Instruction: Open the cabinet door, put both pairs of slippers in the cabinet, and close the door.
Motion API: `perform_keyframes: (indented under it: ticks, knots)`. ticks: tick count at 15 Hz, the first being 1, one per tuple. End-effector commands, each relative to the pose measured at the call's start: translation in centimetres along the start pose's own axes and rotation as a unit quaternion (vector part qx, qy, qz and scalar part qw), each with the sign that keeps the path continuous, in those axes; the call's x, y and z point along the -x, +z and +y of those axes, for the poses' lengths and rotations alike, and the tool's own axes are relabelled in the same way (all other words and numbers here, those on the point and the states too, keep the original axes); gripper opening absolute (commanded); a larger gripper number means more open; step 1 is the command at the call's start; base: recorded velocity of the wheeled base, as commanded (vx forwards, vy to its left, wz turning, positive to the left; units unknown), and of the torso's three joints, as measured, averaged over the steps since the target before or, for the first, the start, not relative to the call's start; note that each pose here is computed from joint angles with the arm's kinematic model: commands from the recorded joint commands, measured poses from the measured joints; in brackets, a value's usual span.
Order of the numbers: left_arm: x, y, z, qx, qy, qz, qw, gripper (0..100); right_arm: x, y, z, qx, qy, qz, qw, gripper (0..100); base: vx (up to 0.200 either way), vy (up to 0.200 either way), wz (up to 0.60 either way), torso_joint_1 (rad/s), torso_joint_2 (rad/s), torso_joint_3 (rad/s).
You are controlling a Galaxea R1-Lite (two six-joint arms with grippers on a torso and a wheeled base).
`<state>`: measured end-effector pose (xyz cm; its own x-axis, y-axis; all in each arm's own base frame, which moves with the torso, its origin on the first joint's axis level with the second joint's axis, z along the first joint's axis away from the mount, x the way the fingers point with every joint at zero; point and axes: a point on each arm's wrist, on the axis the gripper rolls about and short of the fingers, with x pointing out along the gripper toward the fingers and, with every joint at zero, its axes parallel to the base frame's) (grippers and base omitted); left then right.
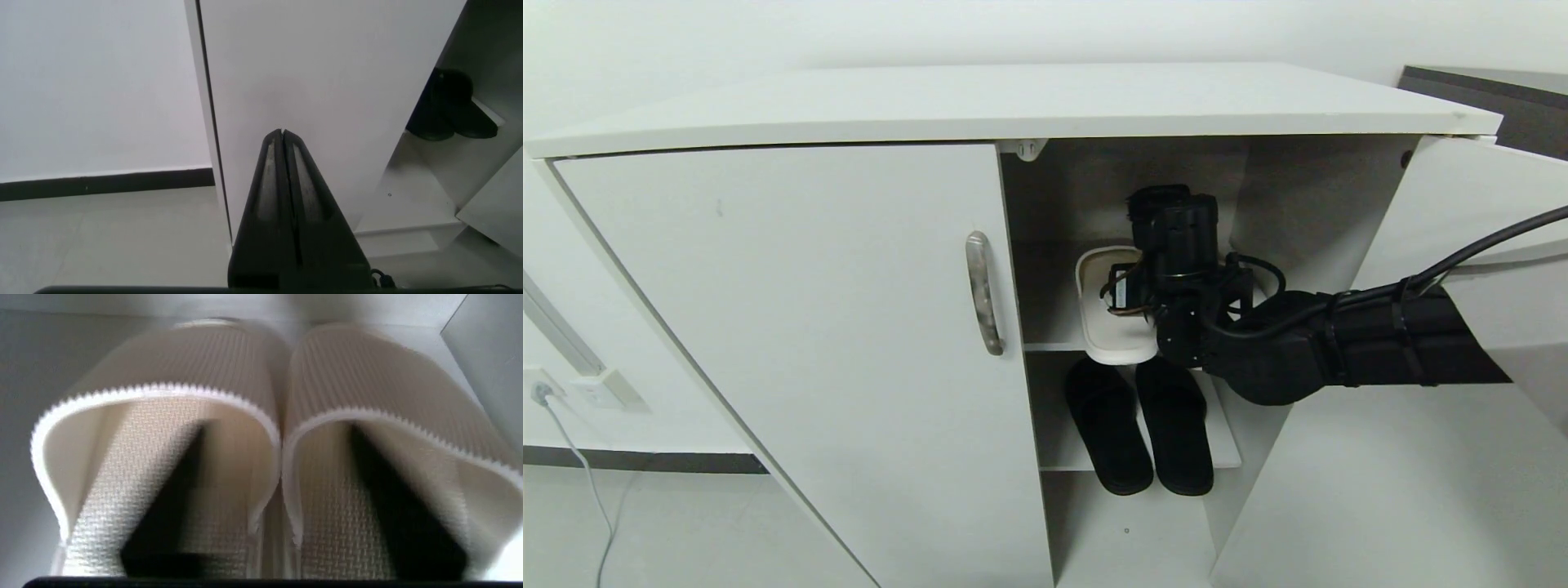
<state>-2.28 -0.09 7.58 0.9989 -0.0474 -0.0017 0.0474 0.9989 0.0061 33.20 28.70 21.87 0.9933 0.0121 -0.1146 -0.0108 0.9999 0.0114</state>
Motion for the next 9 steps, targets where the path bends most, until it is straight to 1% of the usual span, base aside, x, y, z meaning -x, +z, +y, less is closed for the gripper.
perform_keyframes:
  ticks: [1, 7, 9]
  knots:
    - [0.0, 0.0, 0.0, 0.0, 0.0, 0.0, 1.0, 0, 0.7, 0.1, -0.1, 0.001, 0.005, 0.001, 1.0, 100, 0.0, 0.0, 0.0, 0.0, 0.0, 0.0]
    - [0.0, 0.0, 0.0, 0.0, 0.0, 0.0, 1.0, 0, 3.8, 0.9, -1.2, 0.001, 0.018, 0.001, 1.0, 100, 0.0, 0.0, 0.0, 0.0, 0.0, 0.0]
    - [0.0, 0.0, 0.0, 0.0, 0.0, 0.0, 1.0, 0, 5.5, 0.6, -1.6, 0.005, 0.029, 0.006, 1.0, 100, 0.0, 0.0, 0.0, 0.0, 0.0, 0.0]
